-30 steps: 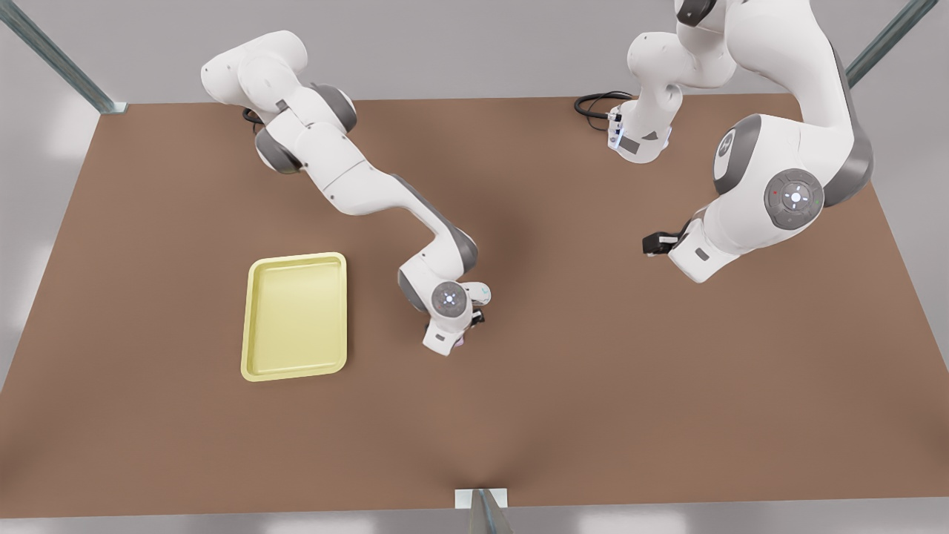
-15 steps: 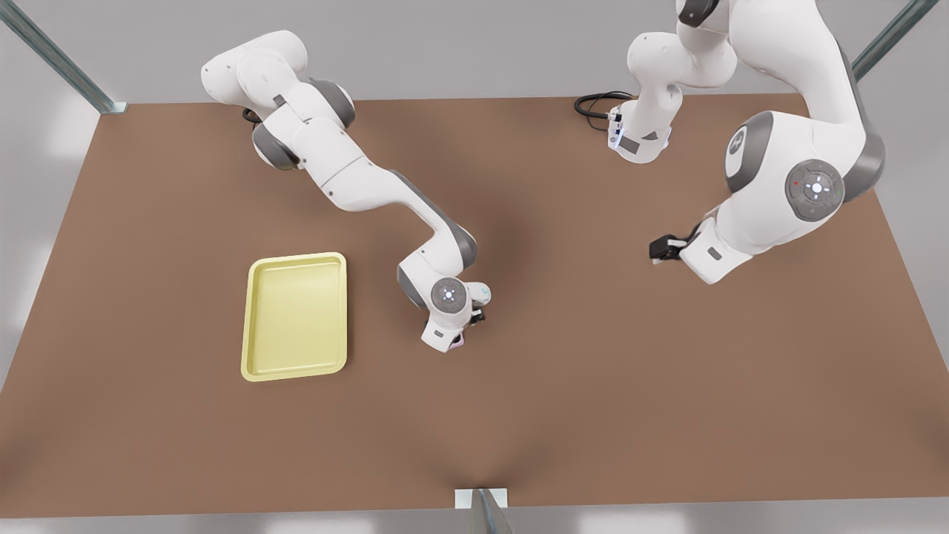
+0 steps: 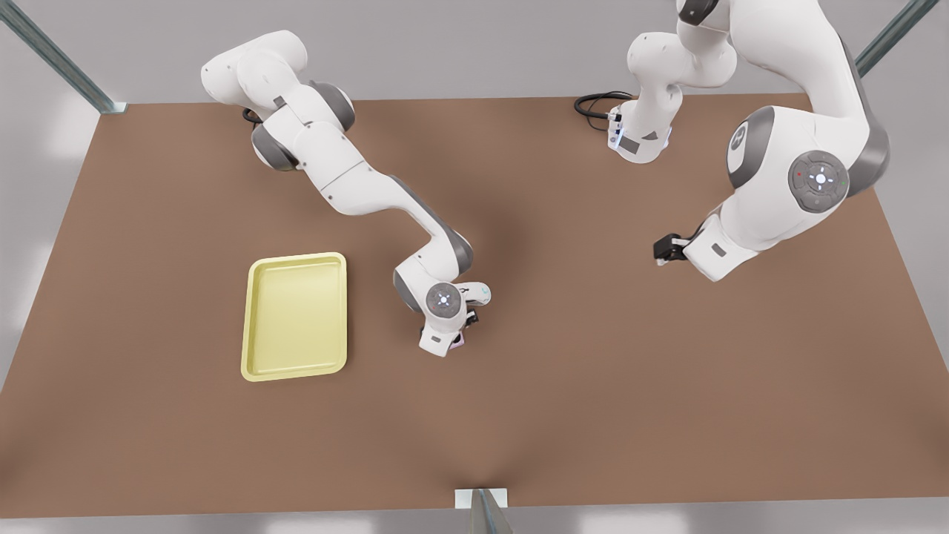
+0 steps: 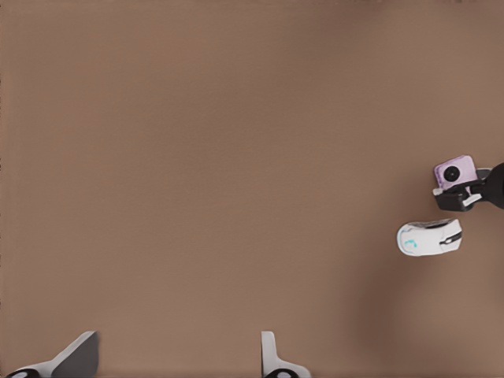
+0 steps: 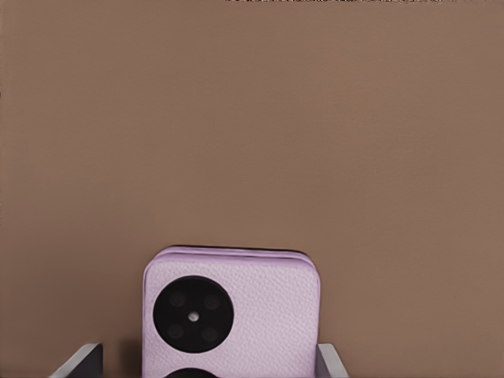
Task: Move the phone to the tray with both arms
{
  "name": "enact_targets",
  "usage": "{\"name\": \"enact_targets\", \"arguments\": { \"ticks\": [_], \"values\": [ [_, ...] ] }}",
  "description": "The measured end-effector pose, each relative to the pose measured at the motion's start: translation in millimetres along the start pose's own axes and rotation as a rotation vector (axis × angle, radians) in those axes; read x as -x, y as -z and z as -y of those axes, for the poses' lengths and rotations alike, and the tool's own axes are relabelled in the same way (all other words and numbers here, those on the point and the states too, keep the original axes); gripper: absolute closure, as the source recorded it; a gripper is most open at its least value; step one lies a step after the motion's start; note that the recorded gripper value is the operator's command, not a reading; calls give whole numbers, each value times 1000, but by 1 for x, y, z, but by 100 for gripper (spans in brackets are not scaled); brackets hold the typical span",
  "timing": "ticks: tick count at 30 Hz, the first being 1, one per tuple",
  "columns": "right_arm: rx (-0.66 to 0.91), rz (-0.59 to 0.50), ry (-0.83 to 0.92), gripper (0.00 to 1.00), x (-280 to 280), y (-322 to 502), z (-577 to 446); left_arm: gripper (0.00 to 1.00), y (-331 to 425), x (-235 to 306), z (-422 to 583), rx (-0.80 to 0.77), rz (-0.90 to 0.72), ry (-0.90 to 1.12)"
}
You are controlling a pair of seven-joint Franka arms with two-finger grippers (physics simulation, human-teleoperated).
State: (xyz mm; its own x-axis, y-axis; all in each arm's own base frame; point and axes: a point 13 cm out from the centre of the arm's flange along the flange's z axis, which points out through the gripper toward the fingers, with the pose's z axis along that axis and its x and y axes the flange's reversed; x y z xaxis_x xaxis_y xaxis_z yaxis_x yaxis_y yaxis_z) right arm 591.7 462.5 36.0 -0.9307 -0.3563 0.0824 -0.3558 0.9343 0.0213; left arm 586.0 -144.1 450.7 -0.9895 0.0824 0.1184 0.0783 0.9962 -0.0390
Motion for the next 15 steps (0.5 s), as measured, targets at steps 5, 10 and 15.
{"name": "enact_targets", "arguments": {
  "ticks": [5,10,15],
  "values": [
    [-4,0,37,0,-2,-6,2,0,-1,0,-3,7,-2,1],
    [-4,8,64,8,-2,-11,2,0,-1,0,-3,8,-2,-1],
    [0,26,79,11,3,-7,4,0,1,0,-3,8,3,-2]
  ]
}}
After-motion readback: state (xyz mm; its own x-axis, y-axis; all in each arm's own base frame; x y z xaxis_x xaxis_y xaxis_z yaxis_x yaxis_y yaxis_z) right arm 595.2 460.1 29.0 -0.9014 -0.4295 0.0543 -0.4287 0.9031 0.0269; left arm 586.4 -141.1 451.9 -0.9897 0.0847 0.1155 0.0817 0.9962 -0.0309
